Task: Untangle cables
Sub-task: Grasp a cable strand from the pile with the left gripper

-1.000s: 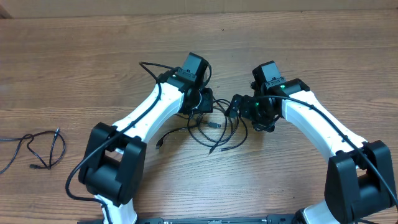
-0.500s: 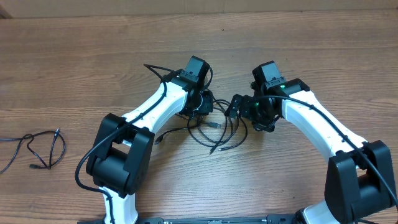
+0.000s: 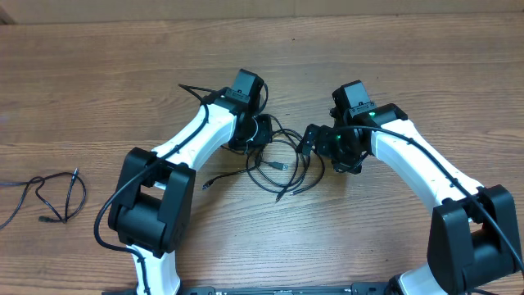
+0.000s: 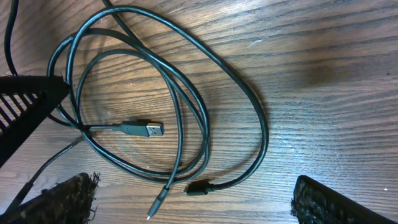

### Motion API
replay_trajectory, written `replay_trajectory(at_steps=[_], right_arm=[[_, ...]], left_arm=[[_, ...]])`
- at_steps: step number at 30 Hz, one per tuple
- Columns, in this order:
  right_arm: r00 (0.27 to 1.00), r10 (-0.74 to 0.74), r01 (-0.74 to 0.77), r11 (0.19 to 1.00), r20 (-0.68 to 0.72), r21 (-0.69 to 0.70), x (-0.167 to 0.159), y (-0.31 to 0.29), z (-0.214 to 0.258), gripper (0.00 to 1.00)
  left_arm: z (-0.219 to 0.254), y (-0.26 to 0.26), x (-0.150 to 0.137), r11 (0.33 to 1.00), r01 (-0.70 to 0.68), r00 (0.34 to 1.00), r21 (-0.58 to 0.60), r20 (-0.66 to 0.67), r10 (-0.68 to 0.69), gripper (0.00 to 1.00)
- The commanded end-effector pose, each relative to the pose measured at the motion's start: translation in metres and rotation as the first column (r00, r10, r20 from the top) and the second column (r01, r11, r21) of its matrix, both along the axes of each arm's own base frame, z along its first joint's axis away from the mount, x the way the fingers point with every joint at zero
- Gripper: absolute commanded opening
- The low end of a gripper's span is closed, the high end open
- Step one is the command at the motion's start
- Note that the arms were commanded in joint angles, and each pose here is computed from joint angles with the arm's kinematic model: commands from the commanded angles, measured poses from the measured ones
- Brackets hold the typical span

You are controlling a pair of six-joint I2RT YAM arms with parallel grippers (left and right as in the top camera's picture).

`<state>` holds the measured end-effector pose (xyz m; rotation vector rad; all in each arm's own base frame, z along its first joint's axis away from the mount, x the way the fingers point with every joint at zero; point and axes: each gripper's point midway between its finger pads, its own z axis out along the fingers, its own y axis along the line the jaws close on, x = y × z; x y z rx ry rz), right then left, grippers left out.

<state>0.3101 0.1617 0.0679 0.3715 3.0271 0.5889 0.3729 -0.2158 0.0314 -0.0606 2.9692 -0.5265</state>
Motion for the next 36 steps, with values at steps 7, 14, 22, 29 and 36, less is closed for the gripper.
replay_trajectory(at_steps=[7, 14, 22, 29, 36], right_arm=[[1.000, 0.012, -0.012, 1.000, -0.003, -0.001, -0.002, 0.001, -0.003, 1.00], [1.000, 0.011, -0.011, 1.000, -0.003, -0.001, -0.002, 0.001, -0.003, 1.00], [1.000, 0.010, -0.010, 1.000, -0.003, 0.000, -0.002, 0.001, -0.003, 1.00], [0.999, 0.006, -0.007, 1.000, 0.036, 0.021, 0.008, 0.005, 0.000, 1.00], [0.997, 0.009, -0.018, 0.994, 0.082, 0.109, 0.019, 0.021, 0.009, 1.00]], left_arm=[[0.009, -0.007, 0.003, 0.999, 0.009, 1.000, -0.050, 0.002, -0.008, 0.04], [0.009, -0.007, 0.001, 0.999, 0.019, 1.000, -0.046, -0.002, -0.019, 0.04], [0.016, -0.015, -0.004, 0.975, 0.178, 0.984, -0.130, 0.030, -0.176, 0.04], [0.022, -0.008, 0.001, 0.969, 0.204, 0.978, -0.141, 0.060, -0.197, 0.04], [0.071, -0.002, 0.011, 0.958, 0.248, 0.956, -0.143, 0.199, -0.218, 0.04]])
